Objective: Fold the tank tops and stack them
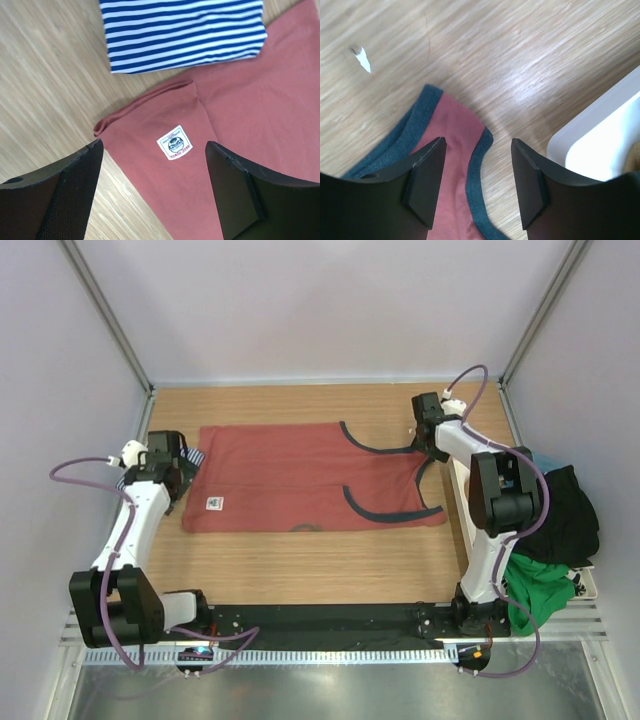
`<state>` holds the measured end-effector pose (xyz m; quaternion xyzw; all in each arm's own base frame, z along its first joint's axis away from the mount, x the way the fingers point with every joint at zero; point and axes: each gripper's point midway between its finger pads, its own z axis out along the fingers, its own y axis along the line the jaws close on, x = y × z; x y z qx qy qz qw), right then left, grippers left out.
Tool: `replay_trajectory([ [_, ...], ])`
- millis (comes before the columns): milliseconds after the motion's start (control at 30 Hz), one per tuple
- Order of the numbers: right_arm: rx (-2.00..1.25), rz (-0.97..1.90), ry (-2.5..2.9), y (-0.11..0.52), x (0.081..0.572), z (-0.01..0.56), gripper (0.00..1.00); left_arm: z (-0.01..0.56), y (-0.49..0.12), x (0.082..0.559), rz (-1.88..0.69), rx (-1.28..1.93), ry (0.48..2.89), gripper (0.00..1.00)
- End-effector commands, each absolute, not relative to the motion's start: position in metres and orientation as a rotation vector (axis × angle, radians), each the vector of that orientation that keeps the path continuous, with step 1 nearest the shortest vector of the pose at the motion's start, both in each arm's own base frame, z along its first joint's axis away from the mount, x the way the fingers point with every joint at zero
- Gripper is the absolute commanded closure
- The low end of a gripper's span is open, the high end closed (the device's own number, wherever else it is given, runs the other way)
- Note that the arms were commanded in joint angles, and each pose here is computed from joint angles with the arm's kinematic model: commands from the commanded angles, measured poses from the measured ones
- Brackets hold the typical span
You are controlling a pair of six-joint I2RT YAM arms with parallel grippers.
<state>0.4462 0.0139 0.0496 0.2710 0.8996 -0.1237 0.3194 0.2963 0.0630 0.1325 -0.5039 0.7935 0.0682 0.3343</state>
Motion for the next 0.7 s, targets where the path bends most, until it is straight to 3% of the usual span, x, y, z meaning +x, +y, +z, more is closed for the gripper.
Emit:
replay_trajectory([
  [0,0.692,-0.361,2.263,0.006,0.458,0.093,0.39,0.152,0.047,0.328,0.026,-1.168,2.067,0.16],
  [133,0.598,-0.231,2.248,0.021,0.469,0.117,0.39,0.158,0.035,0.359,-0.074,-1.037,2.091,0.16],
  [333,0.388,0.198,2.31,0.097,0.49,0.12,0.36,0.167,0.027,0.401,-0.121,-0.991,2.137,0.18],
  [467,0.302,0.272,2.319,0.135,0.502,0.12,0.32,0.167,0.019,0.422,-0.114,-0.933,2.164,0.17],
  [667,0.149,0.273,2.343,0.192,0.531,0.11,0.34,0.153,0.028,0.455,-0.032,-0.911,2.212,0.17],
])
